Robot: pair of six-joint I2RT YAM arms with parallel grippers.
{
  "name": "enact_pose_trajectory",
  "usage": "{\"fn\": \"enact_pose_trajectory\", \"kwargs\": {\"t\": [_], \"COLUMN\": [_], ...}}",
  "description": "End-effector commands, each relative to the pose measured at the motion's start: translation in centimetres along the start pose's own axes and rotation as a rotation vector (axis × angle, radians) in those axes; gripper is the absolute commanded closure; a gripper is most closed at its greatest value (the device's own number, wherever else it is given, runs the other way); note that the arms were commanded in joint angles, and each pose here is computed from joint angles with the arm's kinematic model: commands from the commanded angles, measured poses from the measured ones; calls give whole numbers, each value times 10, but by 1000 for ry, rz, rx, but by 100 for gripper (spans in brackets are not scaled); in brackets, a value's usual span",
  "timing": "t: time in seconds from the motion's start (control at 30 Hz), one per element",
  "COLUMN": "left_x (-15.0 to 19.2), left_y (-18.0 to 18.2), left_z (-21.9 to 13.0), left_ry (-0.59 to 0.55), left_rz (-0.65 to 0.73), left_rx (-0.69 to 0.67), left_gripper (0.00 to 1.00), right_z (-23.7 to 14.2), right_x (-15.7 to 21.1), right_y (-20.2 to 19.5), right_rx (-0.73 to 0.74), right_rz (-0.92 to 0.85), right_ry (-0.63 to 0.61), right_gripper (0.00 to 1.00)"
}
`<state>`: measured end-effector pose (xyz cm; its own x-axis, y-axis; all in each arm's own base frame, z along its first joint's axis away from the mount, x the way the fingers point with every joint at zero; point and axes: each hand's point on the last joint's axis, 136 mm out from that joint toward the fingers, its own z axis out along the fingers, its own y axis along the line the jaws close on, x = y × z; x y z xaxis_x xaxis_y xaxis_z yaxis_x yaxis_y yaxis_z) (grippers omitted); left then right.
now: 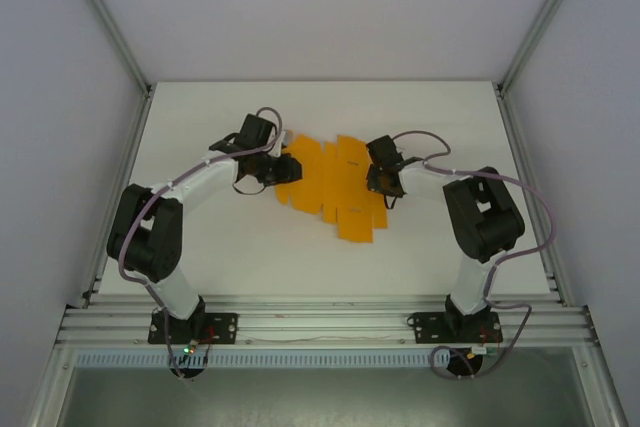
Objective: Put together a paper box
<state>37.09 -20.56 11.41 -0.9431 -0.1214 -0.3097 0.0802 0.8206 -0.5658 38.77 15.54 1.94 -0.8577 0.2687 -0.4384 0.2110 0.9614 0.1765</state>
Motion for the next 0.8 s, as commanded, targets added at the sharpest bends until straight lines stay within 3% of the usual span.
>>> {"fn": "enact_pose_trajectory", "kwargs": {"t": [0.0,0.17,0.3,0.4,0.6,0.77], "left_x": [-5,-11,-19,-29,-39,-41], "left_y": [0,-20,-17,-15,-71,-120], "left_z": [-3,-1,1,-11,-42,-81], "left_ry": [-25,-38,-65,-105,-242,-369], "left_rz": [42,134,209,225,334,434], "left_rx": [-58,-118,-317,-394,-141,81], "left_gripper": [80,83,100,100,100,100], "right_z": [21,9,-4,-25,-79,-122], "right_x": [66,46,21,-3,-30,-49], "right_y": [-15,1,9,9,15,-3], "right_rx": [16,-69,-162,-234,-550,-590], "right_rz": [-31,-26,28,64,88,51], "right_ry": [220,171,120,58,-10,-124], "right_gripper": [71,70,64,59,44,38]}}
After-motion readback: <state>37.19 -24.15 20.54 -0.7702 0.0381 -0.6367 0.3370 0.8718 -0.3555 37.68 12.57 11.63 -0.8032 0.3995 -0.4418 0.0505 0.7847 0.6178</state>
